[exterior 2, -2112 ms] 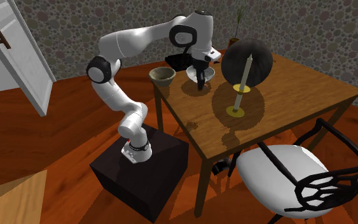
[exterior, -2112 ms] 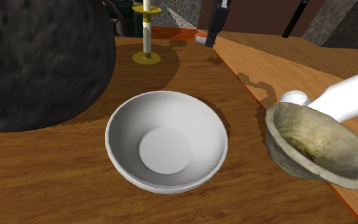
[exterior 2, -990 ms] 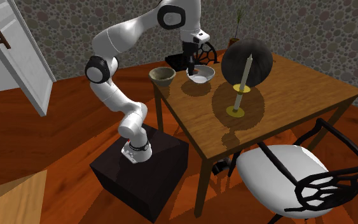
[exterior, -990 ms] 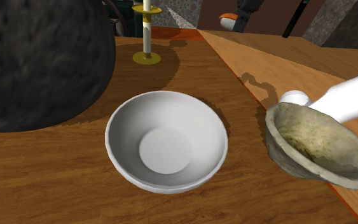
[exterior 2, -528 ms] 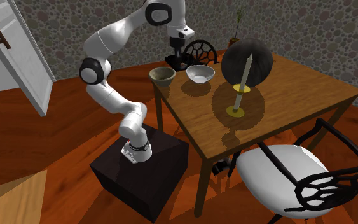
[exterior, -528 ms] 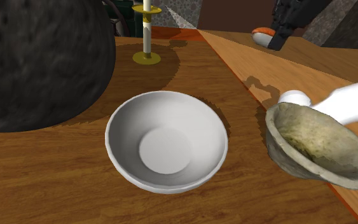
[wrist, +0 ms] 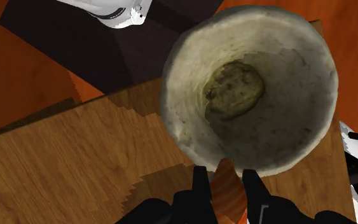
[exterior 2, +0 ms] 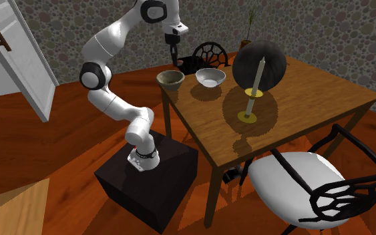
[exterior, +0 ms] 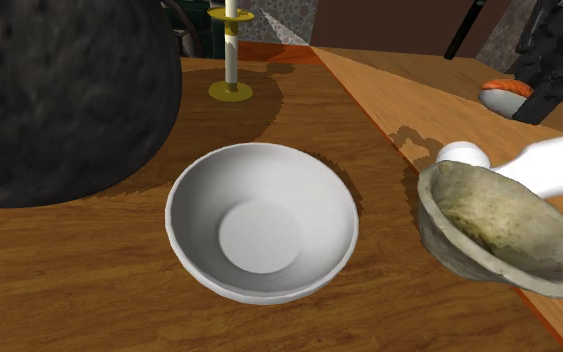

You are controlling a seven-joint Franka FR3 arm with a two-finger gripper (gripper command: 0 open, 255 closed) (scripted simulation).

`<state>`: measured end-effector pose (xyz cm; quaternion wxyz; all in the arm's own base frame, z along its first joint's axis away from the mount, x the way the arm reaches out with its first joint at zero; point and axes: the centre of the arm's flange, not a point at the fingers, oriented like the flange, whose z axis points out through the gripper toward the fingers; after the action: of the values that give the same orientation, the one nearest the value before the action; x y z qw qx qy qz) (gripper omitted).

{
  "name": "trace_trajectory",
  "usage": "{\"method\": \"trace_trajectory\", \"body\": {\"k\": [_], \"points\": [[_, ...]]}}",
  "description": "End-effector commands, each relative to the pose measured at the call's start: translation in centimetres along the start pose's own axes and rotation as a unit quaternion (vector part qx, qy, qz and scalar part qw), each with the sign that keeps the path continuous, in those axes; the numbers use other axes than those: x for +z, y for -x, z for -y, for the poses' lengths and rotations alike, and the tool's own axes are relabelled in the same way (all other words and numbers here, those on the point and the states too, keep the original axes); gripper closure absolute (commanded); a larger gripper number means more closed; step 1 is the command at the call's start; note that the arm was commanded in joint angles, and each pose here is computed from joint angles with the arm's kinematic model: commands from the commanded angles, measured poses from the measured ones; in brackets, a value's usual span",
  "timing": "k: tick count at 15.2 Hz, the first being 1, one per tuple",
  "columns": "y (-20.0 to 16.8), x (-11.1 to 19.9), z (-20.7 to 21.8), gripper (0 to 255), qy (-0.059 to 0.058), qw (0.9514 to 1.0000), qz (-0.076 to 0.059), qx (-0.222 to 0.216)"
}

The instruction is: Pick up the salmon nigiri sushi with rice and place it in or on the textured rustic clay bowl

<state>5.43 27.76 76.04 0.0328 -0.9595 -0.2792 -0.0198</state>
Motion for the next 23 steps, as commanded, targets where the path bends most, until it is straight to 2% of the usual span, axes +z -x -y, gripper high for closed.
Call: {"method": "trace_trajectory", "body": {"k": [1,3,17,23], "points": [[1.8,0.1,2.4,255,0.0,1.0,0.001,0.0],[4.1,0.1,5.1,255,0.0,1.0,0.001,0.0],[4.5,7.5,4.7,255,0.0,1.0,0.001,0.0],[4.5,7.5,4.7,255,0.0,1.0,0.001,0.0]]}}
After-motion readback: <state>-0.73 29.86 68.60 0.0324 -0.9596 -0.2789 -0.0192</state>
